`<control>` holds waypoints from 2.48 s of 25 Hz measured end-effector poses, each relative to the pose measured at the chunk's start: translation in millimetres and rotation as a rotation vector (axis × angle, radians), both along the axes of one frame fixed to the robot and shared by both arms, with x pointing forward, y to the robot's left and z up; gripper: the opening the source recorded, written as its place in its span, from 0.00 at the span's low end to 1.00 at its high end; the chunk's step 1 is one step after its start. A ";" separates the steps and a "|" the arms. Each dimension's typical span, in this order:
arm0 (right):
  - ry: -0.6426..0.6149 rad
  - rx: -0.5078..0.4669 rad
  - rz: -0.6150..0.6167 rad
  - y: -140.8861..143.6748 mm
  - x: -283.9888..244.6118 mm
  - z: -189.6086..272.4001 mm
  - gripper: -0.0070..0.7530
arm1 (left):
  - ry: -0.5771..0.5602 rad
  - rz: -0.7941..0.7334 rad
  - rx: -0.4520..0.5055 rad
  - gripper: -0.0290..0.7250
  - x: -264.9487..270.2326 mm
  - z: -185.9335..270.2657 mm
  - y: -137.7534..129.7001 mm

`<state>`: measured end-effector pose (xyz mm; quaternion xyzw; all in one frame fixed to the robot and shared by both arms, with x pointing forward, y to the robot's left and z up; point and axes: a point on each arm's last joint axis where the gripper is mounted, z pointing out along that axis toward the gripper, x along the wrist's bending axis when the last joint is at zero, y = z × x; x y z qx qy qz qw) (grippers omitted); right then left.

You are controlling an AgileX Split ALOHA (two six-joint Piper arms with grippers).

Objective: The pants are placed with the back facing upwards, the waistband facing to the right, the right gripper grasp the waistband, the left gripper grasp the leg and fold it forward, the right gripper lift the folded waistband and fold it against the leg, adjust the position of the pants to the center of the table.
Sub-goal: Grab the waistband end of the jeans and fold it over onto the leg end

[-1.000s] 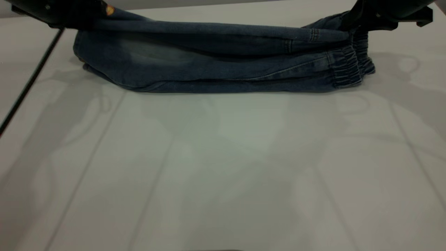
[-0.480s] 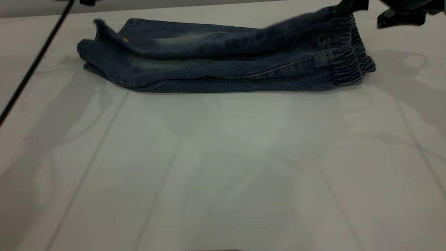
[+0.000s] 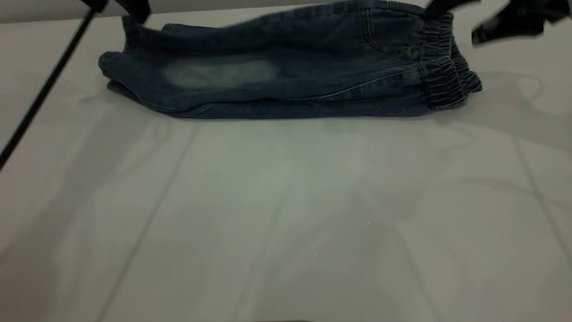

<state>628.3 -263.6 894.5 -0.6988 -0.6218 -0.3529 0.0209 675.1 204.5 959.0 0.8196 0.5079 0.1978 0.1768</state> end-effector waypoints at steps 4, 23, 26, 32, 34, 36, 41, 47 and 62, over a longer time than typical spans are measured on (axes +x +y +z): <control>0.030 -0.063 -0.005 -4.7 1.4 -24.4 0.79 | -0.002 -0.085 0.020 0.76 -5.6 0.1 -22.2; -0.071 -0.239 0.049 -16.1 21.9 -43.0 0.79 | 0.021 -0.022 -0.100 0.76 12.7 -107.8 -45.8; -0.055 -0.233 0.051 -16.1 26.9 -54.9 0.79 | 0.021 -0.021 -0.100 0.76 12.8 -109.6 -45.9; -0.038 -0.101 0.103 -5.2 36.5 -67.2 0.79 | 0.020 -0.021 -0.101 0.76 13.1 -109.3 -46.0; -0.049 -0.041 0.132 -0.3 38.1 -65.9 0.79 | 0.021 -0.019 -0.103 0.76 13.0 -109.3 -46.0; -0.057 0.014 0.134 3.5 38.2 -63.6 0.79 | 0.022 -0.019 -0.102 0.76 13.0 -110.1 -46.0; -0.067 0.067 0.137 5.5 39.8 -61.0 0.68 | 0.029 -0.013 -0.105 0.76 13.9 -117.7 -46.4; -0.074 0.129 0.186 11.1 37.3 -58.4 0.59 | 0.024 -0.013 -0.107 0.76 15.8 -123.8 -47.9; -0.051 0.142 0.156 21.6 37.2 -72.3 0.23 | 0.028 -0.078 -0.107 0.76 10.9 -122.5 -77.4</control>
